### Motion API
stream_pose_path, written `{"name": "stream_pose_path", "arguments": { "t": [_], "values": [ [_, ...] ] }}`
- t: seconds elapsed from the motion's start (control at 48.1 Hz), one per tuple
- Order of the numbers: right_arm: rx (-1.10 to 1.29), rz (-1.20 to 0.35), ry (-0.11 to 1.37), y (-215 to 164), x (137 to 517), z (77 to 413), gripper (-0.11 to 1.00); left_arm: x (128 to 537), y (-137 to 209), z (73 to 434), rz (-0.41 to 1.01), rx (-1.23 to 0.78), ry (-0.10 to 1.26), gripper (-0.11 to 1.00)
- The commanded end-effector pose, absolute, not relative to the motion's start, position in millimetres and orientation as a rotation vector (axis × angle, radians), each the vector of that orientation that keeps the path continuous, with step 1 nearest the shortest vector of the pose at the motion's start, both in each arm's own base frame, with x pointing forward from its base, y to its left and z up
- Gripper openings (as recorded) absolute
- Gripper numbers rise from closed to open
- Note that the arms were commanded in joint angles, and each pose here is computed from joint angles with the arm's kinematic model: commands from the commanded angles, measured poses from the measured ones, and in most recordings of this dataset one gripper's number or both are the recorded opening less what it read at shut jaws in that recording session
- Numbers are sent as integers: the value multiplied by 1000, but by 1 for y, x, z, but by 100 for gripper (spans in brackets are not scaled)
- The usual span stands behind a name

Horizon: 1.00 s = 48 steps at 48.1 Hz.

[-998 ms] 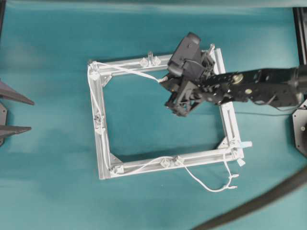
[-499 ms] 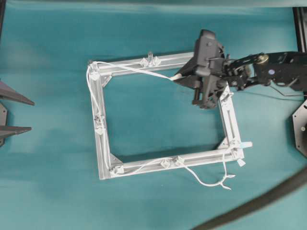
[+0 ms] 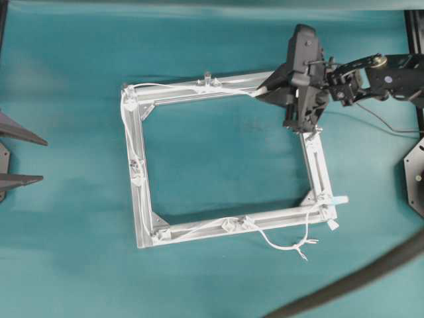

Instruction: Move the cable alternately left and right between 8 pins so it hooks onto each one.

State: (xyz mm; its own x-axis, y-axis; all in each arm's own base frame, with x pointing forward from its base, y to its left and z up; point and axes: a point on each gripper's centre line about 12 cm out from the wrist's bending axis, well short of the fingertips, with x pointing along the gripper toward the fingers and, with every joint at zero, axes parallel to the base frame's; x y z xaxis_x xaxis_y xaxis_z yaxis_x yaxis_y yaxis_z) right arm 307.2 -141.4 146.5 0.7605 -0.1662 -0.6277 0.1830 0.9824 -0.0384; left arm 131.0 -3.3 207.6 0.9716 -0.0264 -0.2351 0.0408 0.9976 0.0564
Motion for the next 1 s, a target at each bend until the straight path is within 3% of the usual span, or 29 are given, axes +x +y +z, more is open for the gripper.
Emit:
{"name": "stream_pose_path", "arguments": {
  "t": [0.0,0.977],
  "values": [
    [31,-227,641,-149,304,161,17,132,-3,212,-35,67,227,81],
    [-86,-585,802,-191,297,171,17,132,-3,212,-35,67,227,81]
  ]
}}
